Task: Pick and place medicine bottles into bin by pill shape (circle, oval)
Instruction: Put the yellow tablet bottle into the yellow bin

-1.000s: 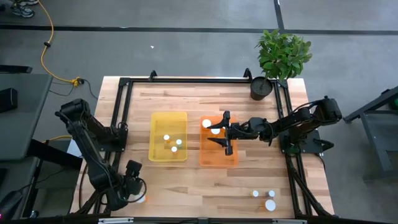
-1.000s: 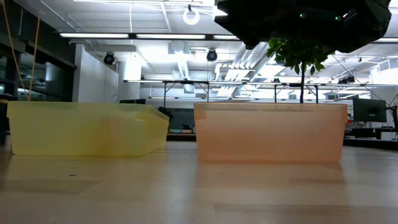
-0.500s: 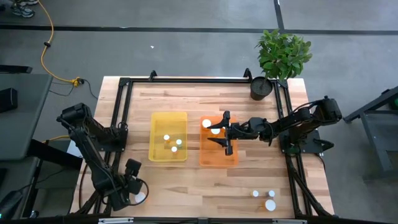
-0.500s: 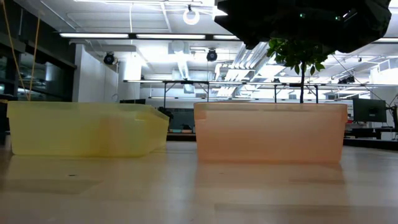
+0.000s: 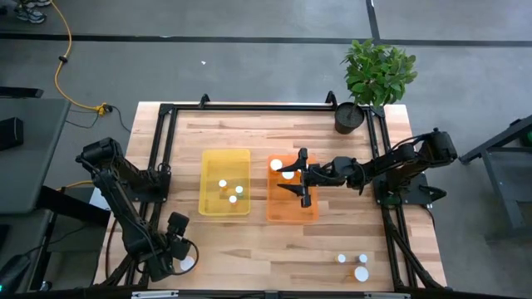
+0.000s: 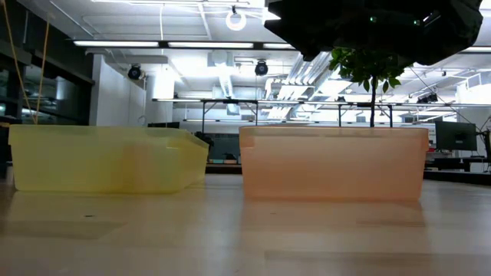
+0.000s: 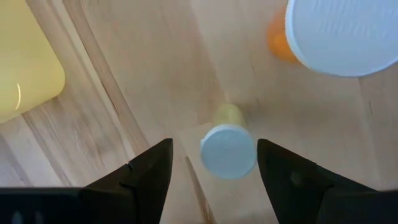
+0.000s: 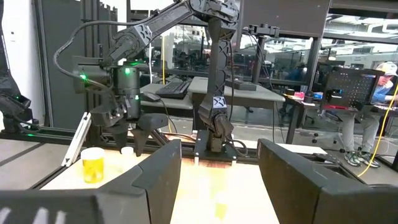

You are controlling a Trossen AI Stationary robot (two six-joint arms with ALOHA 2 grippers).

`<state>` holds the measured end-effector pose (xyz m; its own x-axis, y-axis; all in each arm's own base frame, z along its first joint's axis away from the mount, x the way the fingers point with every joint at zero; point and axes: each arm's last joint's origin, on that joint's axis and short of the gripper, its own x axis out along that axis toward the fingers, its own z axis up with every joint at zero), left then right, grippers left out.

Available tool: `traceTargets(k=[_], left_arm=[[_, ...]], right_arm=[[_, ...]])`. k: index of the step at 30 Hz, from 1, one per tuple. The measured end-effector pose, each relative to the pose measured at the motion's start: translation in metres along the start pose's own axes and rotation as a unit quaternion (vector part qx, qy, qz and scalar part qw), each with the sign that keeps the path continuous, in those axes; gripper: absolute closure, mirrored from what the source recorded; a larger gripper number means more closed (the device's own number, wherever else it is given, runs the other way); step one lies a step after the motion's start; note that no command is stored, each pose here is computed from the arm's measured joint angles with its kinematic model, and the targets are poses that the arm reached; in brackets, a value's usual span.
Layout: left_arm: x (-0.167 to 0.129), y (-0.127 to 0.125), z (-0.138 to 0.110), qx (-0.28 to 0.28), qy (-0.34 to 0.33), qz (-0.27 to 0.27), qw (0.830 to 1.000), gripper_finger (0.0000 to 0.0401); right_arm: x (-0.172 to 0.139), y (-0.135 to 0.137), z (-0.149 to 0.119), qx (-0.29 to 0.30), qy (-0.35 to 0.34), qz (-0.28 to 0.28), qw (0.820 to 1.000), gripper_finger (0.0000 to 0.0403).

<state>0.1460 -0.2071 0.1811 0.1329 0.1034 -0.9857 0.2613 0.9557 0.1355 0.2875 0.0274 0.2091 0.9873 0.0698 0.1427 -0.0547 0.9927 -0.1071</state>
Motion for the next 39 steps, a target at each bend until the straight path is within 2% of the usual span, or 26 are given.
traceTargets(k=[12,22,26,29,34,37,39], left_arm=[[0.0,0.0,0.0,0.0,0.0,0.0,1.0,0.0267],[-0.003,0.0,0.0,-0.001,-0.001,-0.003,1.0,0.0285],[-0.027,0.006,0.006,-0.011,-0.01,-0.012,1.0,0.0285],[-0.058,0.019,0.011,-0.025,-0.031,0.005,0.999,0.0285],[-0.108,0.049,0.017,-0.024,-0.137,0.088,0.986,0.0286],[-0.12,0.07,0.022,-0.034,-0.184,0.141,0.972,0.0286],[-0.118,0.086,0.029,-0.054,-0.175,0.151,0.972,0.0286]], right_arm=[[0.0,0.0,0.0,0.0,0.0,0.0,1.0,0.0199],[0.0,-0.001,-0.002,0.0,0.011,-0.013,1.0,0.0199],[0.0,-0.001,-0.003,-0.001,0.017,-0.025,1.0,0.0199],[0.0,-0.001,-0.003,-0.001,0.018,-0.024,1.0,0.0199],[0.0,-0.001,-0.003,0.001,0.018,-0.024,1.0,0.0199],[0.0,-0.001,-0.003,0.001,0.019,-0.024,1.0,0.0199],[0.0,-0.001,-0.004,0.004,0.021,-0.024,0.999,0.0199]])
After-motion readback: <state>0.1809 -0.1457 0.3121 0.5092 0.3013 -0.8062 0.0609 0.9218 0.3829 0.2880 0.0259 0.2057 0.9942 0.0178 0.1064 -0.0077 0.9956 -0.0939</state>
